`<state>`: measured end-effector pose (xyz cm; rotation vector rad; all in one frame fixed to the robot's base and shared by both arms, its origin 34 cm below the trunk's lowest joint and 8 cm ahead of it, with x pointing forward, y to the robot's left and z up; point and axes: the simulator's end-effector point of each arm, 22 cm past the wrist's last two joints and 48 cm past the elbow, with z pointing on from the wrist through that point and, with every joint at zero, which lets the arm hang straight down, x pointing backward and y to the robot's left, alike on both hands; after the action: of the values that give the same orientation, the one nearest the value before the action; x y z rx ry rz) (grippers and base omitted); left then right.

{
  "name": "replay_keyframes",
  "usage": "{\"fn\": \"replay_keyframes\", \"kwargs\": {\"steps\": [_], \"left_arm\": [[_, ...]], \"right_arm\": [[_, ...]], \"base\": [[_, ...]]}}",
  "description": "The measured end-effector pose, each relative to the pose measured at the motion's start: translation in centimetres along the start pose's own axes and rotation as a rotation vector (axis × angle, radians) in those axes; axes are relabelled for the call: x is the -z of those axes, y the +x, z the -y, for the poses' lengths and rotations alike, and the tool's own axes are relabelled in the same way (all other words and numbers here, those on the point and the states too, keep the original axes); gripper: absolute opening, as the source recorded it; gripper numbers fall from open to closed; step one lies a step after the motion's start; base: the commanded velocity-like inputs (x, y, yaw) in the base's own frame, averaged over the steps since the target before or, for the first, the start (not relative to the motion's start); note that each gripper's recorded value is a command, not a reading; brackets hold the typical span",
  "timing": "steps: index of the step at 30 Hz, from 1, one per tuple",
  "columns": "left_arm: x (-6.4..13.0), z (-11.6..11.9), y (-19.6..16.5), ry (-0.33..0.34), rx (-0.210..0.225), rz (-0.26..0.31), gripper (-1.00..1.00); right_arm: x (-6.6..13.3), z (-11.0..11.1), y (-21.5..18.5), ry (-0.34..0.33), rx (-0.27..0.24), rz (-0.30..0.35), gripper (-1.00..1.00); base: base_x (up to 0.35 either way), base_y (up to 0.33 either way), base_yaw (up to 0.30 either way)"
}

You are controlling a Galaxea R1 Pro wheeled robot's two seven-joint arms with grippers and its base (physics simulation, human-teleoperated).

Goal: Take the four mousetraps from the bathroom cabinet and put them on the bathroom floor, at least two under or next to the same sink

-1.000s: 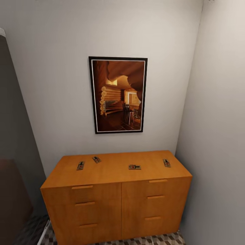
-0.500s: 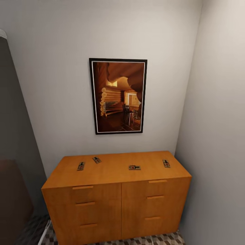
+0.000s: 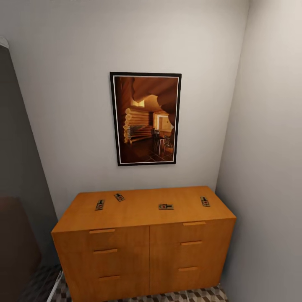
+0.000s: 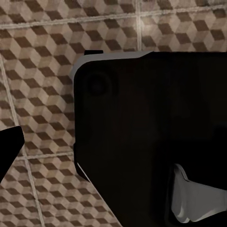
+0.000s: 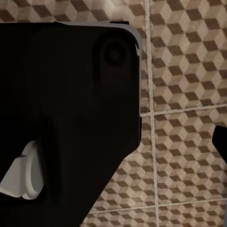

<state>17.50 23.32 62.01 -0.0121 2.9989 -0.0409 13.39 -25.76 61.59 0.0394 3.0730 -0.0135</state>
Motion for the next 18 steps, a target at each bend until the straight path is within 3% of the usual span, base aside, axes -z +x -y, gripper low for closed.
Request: {"fn": "replay_keyframes", "kwargs": {"steps": [18], "left_arm": [[0.00,-0.20,0.49,0.001,-0.005,-0.010,1.00]], "right_arm": [[0.00,0.23,0.28,0.003,-0.002,-0.012,1.00]], "base": [[0.000,0.000,0.000]]}}
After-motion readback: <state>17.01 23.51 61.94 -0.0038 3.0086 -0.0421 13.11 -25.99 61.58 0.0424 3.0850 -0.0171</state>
